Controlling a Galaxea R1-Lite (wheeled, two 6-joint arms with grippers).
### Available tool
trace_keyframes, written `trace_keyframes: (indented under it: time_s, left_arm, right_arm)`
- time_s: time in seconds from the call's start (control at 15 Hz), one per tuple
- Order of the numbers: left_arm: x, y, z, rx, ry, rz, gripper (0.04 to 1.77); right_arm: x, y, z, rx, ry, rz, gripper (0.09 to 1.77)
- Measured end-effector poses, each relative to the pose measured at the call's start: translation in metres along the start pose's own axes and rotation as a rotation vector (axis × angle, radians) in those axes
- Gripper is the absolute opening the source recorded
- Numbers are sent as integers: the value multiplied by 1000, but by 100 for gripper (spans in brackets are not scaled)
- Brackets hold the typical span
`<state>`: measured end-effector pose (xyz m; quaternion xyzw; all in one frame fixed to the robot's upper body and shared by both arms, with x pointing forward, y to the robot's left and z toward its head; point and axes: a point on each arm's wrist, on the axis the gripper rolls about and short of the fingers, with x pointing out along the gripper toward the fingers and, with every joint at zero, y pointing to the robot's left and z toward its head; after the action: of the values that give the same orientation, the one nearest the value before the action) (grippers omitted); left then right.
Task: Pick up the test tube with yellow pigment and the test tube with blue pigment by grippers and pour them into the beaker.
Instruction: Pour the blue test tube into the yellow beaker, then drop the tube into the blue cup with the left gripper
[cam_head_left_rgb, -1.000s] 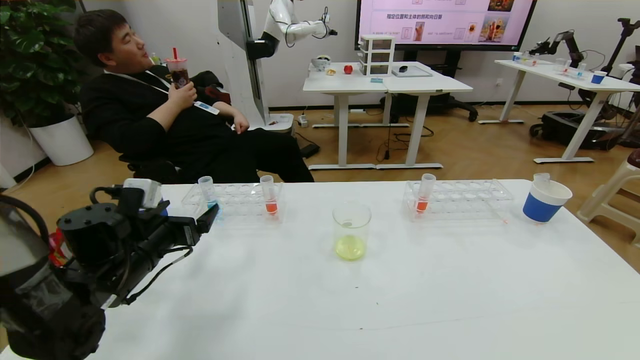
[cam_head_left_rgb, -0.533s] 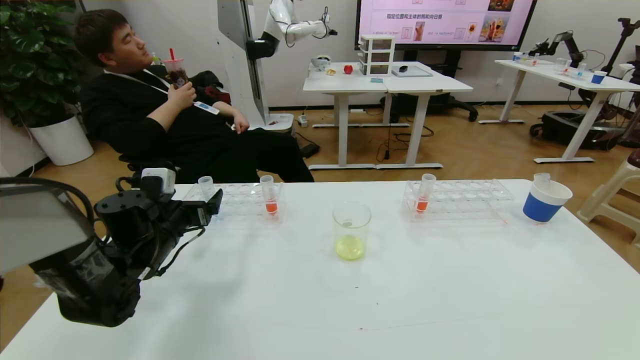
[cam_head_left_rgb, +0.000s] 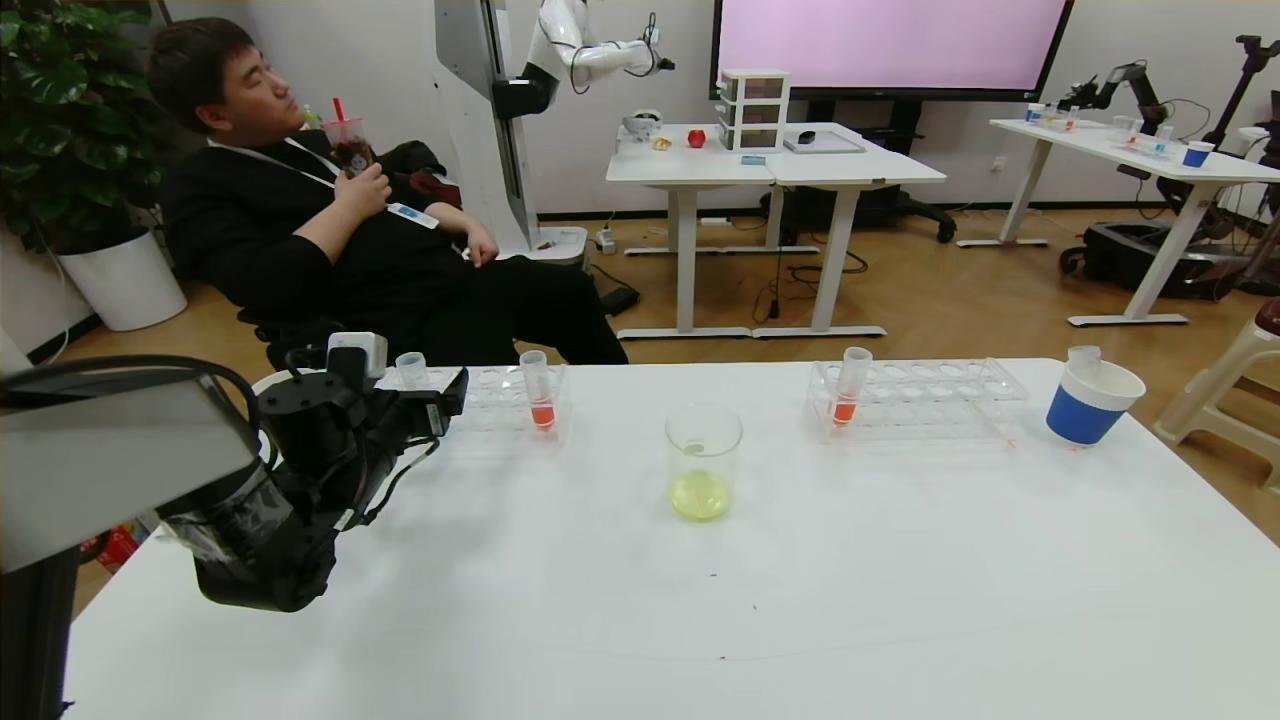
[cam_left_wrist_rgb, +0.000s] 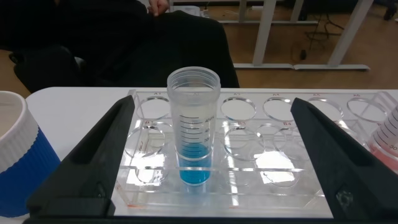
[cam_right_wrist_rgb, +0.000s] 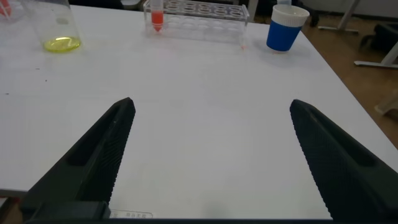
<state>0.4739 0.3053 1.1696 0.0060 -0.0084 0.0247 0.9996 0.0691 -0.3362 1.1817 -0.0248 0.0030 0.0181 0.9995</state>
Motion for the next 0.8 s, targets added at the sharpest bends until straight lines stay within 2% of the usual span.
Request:
trace_keyframes:
  time_s: [0.53,0.6,0.67,0.8]
  left_arm:
    - [10,2,-1,-9,-22,28,175]
    - [11,2,-2,-10,-22,29,170]
    - [11,1,-2,-11,-22,28,149]
    - [12,0,-2,-12,-25,25,69]
  right_arm:
    - [0,0,0,0,0,0,174]
    - [0,0,0,0,0,0,174]
    - [0,0,0,0,0,0,174]
    - [0,0,0,0,0,0,174]
